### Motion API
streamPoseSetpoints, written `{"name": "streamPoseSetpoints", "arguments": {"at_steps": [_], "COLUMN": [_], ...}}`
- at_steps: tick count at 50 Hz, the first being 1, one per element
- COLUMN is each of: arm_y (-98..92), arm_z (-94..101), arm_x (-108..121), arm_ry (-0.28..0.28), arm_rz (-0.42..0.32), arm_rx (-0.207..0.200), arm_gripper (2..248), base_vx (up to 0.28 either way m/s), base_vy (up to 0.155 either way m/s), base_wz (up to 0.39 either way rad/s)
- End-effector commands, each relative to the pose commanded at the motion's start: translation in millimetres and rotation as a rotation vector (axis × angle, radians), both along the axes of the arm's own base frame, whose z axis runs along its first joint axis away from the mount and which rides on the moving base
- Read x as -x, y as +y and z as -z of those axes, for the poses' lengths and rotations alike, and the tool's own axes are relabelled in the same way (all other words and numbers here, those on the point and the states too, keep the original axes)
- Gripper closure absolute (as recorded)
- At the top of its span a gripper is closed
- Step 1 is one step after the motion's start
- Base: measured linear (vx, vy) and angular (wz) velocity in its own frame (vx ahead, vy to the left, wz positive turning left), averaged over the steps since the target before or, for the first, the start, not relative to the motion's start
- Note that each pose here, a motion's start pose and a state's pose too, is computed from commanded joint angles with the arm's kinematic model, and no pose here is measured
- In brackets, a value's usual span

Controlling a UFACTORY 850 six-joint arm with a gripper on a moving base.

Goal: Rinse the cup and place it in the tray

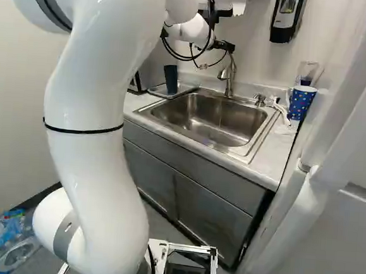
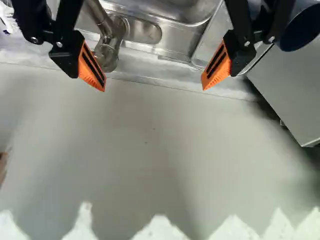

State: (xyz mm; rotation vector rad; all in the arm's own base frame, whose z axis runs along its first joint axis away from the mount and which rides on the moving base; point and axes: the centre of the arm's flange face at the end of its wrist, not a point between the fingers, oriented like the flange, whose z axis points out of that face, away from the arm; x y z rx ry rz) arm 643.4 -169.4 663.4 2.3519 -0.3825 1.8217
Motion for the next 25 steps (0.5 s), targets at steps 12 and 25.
{"name": "streamPoseSetpoints", "arguments": {"at_steps": [12,25], "arm_y": [1.8,2.6], "arm_z": [-0.3,0.7], "arm_x": [2.7,9.2], "arm_ry": [0.002,0.021], "arm_rz": [-0.002,-0.002], "arm_rx": [0.0,-0.007], "arm_gripper": [3,3], "base_vx": [0.0,0.0], "base_vy": [0.0,0.0], "base_wz": [0.0,0.0]}}
